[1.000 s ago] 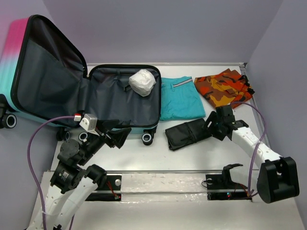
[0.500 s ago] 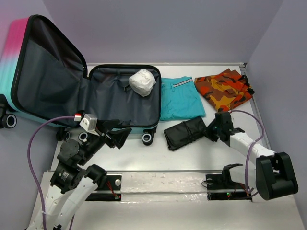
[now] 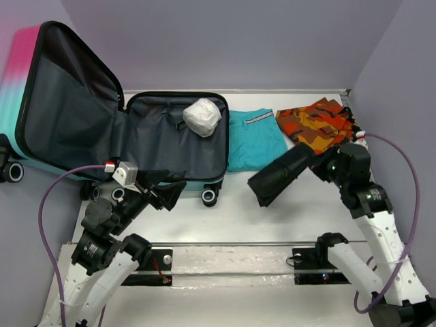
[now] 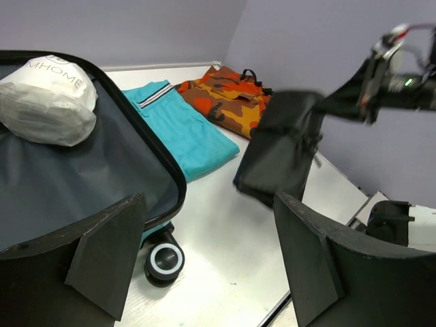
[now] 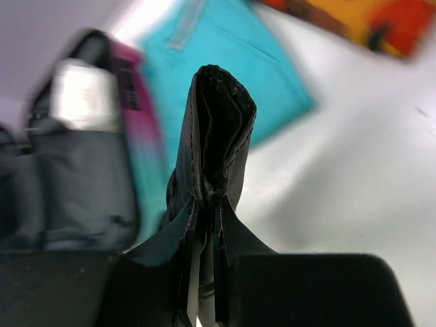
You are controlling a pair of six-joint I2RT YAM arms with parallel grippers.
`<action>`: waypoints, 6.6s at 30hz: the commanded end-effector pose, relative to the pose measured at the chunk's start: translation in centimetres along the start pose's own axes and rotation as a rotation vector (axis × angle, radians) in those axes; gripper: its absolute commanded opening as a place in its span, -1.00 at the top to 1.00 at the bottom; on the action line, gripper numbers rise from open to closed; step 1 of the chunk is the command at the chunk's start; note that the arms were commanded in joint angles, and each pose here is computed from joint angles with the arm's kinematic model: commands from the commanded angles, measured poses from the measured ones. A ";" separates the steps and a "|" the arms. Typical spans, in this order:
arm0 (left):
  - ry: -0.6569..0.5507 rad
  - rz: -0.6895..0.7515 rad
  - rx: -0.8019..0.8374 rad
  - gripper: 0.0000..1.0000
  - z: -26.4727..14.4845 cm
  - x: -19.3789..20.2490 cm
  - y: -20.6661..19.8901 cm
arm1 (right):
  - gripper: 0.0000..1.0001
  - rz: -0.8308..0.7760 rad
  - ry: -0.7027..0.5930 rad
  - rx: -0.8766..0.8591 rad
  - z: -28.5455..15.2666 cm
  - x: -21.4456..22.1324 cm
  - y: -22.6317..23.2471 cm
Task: Pack the luggage
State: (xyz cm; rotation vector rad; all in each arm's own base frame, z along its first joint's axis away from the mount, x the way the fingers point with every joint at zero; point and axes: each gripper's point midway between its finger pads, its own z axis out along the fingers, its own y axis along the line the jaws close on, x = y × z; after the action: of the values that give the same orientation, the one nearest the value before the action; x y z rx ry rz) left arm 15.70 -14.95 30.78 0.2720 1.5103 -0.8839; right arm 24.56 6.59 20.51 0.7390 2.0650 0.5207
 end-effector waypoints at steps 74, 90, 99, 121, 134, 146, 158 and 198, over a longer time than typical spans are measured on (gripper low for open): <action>0.412 -0.360 -0.267 -0.50 11.0 21.6 -4.1 | 0.84 0.184 0.120 0.144 5.1 7.7 -10.8; 0.391 -0.147 -0.548 -0.84 19.1 24.9 2.3 | -0.43 0.123 0.194 0.132 6.4 8.0 -10.3; 0.366 -0.062 -0.676 -0.83 22.7 24.6 6.0 | -0.54 0.177 0.248 0.177 7.9 10.3 -12.2; 0.367 -0.110 -0.583 -0.81 22.7 22.5 1.6 | -0.25 0.180 0.154 0.171 7.5 8.8 -12.1; 0.398 -0.105 -0.642 -0.80 23.8 24.5 3.6 | 0.84 0.227 0.067 0.245 5.7 7.3 -12.7; 0.445 -0.086 -0.658 -0.79 24.5 27.1 4.4 | 0.86 0.185 -0.033 0.306 3.1 3.7 -12.1; 0.478 -0.088 -0.691 -0.32 26.8 30.7 5.6 | 0.86 0.165 -0.031 0.272 3.2 3.7 -11.6; 0.234 -0.222 -0.326 0.89 27.6 5.5 0.5 | 0.86 -0.058 0.087 -0.437 -2.8 -5.5 10.9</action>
State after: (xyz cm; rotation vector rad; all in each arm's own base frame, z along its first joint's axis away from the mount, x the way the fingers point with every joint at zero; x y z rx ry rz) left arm 37.82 -32.38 32.83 -0.1033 1.7773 -0.6729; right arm 29.21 10.05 31.17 0.4875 1.9657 0.9292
